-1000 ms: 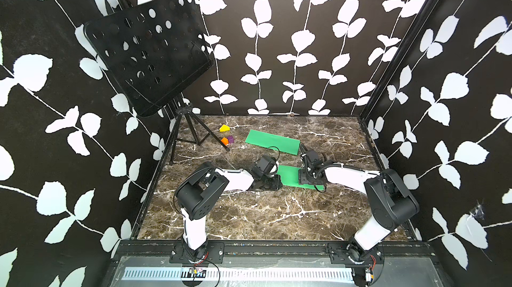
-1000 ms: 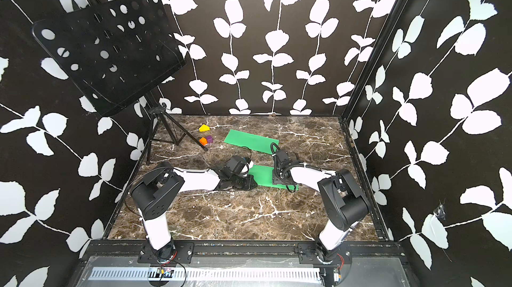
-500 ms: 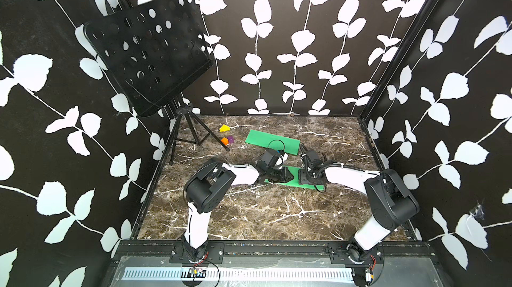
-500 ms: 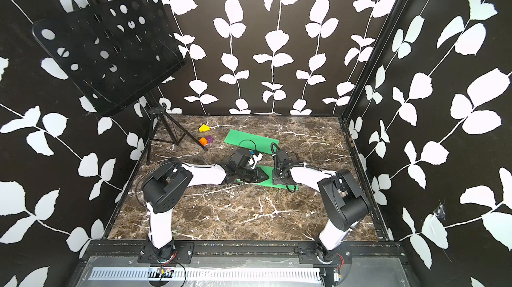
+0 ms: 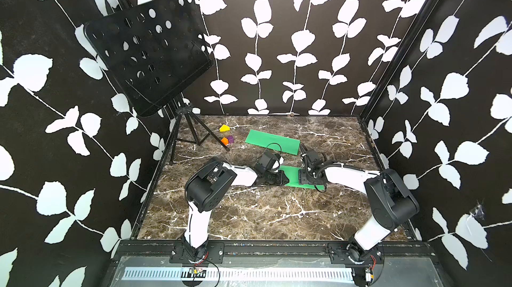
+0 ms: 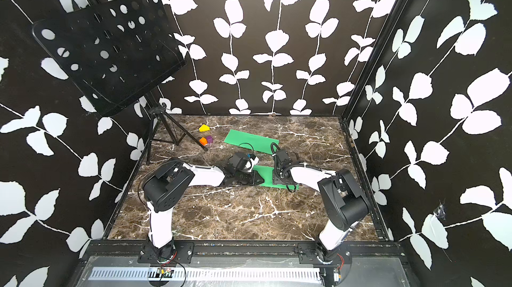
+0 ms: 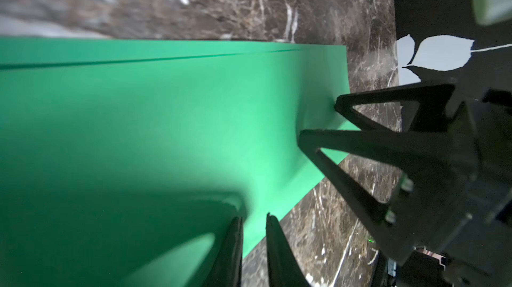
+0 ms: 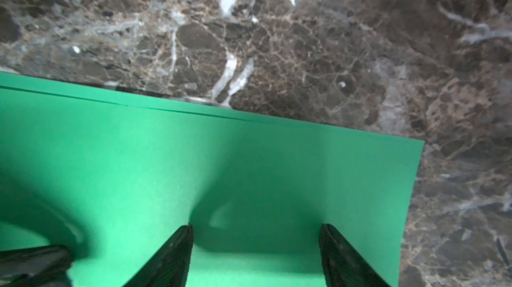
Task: Fold the rectangular paper in half along the long edge
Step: Fold the paper at the center of the board.
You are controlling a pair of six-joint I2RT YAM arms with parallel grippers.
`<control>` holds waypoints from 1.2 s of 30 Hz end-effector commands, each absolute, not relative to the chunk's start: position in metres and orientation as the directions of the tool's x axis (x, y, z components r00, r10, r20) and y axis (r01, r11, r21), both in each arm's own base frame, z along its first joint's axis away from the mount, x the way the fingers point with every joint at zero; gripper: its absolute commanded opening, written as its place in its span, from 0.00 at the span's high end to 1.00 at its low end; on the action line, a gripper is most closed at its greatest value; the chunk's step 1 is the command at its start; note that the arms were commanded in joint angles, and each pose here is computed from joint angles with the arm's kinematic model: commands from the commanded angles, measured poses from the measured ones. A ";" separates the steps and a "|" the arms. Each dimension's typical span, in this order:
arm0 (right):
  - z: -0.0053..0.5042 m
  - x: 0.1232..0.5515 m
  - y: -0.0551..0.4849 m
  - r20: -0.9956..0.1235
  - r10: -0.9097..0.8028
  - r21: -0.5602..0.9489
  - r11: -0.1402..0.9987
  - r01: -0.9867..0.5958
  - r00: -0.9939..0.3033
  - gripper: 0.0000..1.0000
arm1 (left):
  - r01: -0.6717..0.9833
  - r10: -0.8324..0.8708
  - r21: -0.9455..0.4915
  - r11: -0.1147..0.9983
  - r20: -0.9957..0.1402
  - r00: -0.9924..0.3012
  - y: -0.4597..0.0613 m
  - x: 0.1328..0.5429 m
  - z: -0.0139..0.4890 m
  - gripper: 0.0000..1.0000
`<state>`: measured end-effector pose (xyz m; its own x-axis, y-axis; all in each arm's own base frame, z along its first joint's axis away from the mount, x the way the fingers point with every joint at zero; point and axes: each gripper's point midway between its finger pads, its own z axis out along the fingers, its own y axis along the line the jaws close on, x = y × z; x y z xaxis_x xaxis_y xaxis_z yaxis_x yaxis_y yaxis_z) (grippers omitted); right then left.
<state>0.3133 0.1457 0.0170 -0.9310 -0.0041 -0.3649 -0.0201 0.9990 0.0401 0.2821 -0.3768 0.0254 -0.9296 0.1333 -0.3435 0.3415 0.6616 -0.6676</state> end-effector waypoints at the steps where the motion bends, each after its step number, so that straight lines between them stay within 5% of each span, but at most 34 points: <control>1: -0.011 0.283 0.122 -0.224 -0.006 -0.044 0.999 0.004 -0.975 0.28 | 0.283 0.140 -0.578 0.765 -0.279 -0.950 -0.337 0.270 -0.002 0.80; 36: -0.011 0.285 0.123 -0.224 -0.007 -0.049 0.999 0.004 -0.975 0.28 | 0.121 0.034 -0.445 0.887 -0.199 -0.979 -0.224 0.250 -0.030 0.80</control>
